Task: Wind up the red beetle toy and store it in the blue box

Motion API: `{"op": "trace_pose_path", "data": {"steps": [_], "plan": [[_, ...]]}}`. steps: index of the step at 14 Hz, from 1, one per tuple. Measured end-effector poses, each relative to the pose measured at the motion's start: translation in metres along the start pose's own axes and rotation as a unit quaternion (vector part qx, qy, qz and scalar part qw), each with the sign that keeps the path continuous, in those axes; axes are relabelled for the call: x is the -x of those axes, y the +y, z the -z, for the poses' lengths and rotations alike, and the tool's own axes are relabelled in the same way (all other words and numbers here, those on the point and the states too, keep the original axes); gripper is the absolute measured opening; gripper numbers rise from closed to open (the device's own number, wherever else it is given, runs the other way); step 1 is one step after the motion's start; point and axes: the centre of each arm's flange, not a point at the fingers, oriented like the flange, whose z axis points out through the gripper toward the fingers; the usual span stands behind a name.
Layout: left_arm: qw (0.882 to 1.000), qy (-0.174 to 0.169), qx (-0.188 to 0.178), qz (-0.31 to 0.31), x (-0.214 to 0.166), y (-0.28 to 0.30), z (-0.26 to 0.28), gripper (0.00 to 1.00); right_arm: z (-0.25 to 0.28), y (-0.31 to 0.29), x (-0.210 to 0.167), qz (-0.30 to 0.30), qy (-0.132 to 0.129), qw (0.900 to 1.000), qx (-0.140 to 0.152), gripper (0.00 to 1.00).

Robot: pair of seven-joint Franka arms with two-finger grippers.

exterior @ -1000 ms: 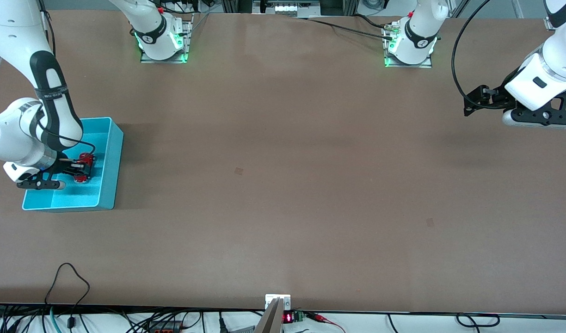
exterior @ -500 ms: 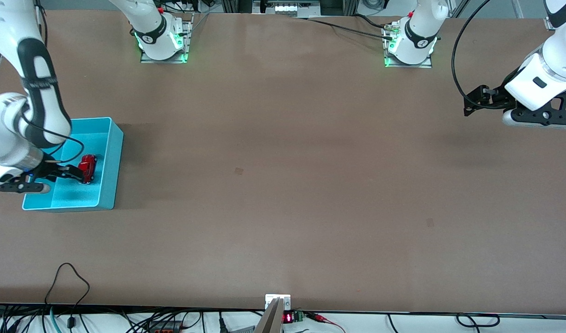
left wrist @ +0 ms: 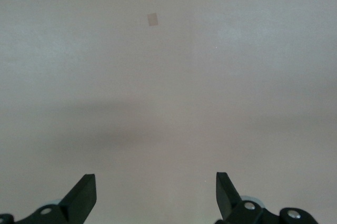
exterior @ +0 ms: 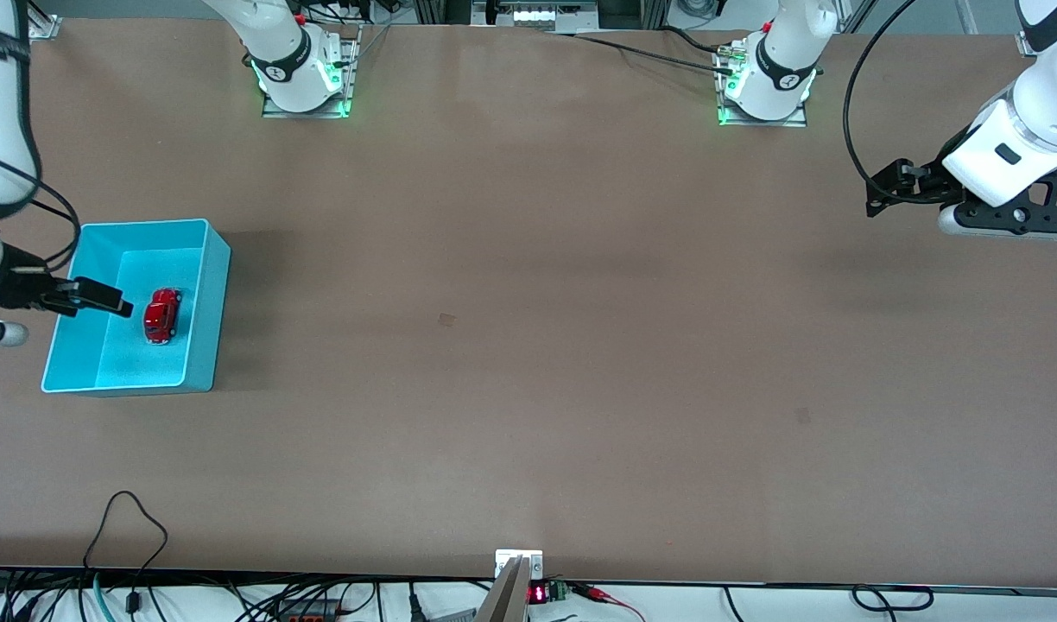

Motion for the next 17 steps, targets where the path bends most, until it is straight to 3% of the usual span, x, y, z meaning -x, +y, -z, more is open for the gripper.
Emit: {"op": "trace_pose_path", "data": {"steps": [4, 9, 13, 17], "plan": [[1.000, 0.000, 0.000, 0.000, 0.000, 0.000, 0.000, 1.00, 0.066, -0.032, 0.011, -0.005, -0.028, 1.000, 0.005, 1.00], [1.000, 0.000, 0.000, 0.000, 0.000, 0.000, 0.000, 1.00, 0.134, -0.046, 0.038, -0.024, -0.032, 0.999, 0.006, 1.00], [1.000, 0.000, 0.000, 0.000, 0.000, 0.000, 0.000, 1.00, 0.137, -0.058, 0.044, -0.028, -0.041, 0.997, 0.056, 1.00], [1.000, 0.000, 0.000, 0.000, 0.000, 0.001, 0.000, 1.00, 0.130, -0.056, 0.055, -0.027, -0.029, 0.997, 0.059, 1.00]]}}
